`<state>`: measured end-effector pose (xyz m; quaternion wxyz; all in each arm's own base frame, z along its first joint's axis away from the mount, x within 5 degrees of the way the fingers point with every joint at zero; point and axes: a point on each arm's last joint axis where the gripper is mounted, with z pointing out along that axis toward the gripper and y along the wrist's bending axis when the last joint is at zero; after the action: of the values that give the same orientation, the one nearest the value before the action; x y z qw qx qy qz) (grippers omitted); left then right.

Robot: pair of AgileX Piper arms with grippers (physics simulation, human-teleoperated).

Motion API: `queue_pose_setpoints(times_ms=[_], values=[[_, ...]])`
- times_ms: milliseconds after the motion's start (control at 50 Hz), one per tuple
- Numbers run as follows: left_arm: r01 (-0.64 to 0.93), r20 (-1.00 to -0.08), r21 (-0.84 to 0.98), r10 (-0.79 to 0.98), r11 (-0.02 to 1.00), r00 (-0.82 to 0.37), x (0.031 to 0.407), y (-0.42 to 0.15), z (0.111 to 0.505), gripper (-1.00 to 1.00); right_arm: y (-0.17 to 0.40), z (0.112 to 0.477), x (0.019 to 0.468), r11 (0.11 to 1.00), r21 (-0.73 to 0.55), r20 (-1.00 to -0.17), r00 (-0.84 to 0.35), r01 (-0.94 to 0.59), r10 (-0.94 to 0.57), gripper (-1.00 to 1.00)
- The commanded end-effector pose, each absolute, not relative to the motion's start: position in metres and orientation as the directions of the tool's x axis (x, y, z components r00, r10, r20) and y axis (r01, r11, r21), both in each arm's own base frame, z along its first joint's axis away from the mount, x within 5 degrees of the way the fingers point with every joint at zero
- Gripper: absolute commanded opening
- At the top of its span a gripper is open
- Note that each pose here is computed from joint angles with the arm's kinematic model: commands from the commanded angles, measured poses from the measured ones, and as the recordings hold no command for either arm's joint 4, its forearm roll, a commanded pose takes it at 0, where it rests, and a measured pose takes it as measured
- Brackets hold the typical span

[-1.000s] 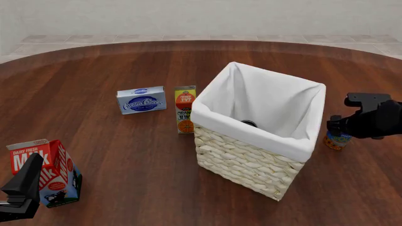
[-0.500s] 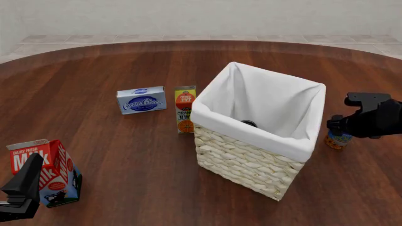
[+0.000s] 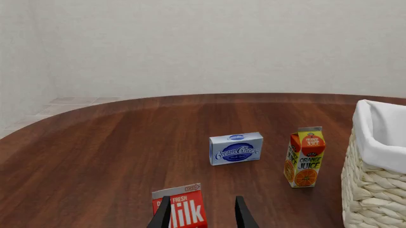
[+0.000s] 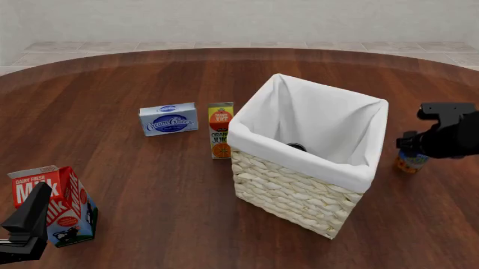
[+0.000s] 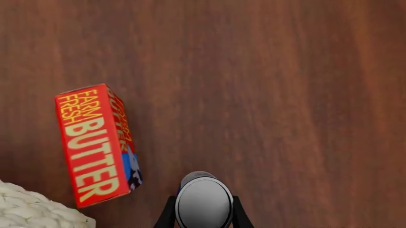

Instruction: Pick up the alphabet soup and the tomato sauce, and put them in the basket.

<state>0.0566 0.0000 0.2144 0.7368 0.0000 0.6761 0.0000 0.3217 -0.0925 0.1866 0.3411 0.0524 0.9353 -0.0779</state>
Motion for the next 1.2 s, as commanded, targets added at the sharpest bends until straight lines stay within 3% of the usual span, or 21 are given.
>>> queue_pose_setpoints(times_ms=[20, 1200], values=[[0.0, -0.996, 0.0, 0.0, 1.0, 0.086, 0.057, 0.0, 0.214, 1.0, -0.091, 0.208, 0.317, 0.98, -0.096, -0.678, -0.732, 0.176, 0.065, -1.0], [0.0, -0.996, 0.0, 0.0, 1.0, 0.086, 0.057, 0.0, 0.214, 1.0, -0.062, 0.326, 0.288, 0.986, -0.115, -0.787, -0.617, 0.123, -0.015, -1.0]])
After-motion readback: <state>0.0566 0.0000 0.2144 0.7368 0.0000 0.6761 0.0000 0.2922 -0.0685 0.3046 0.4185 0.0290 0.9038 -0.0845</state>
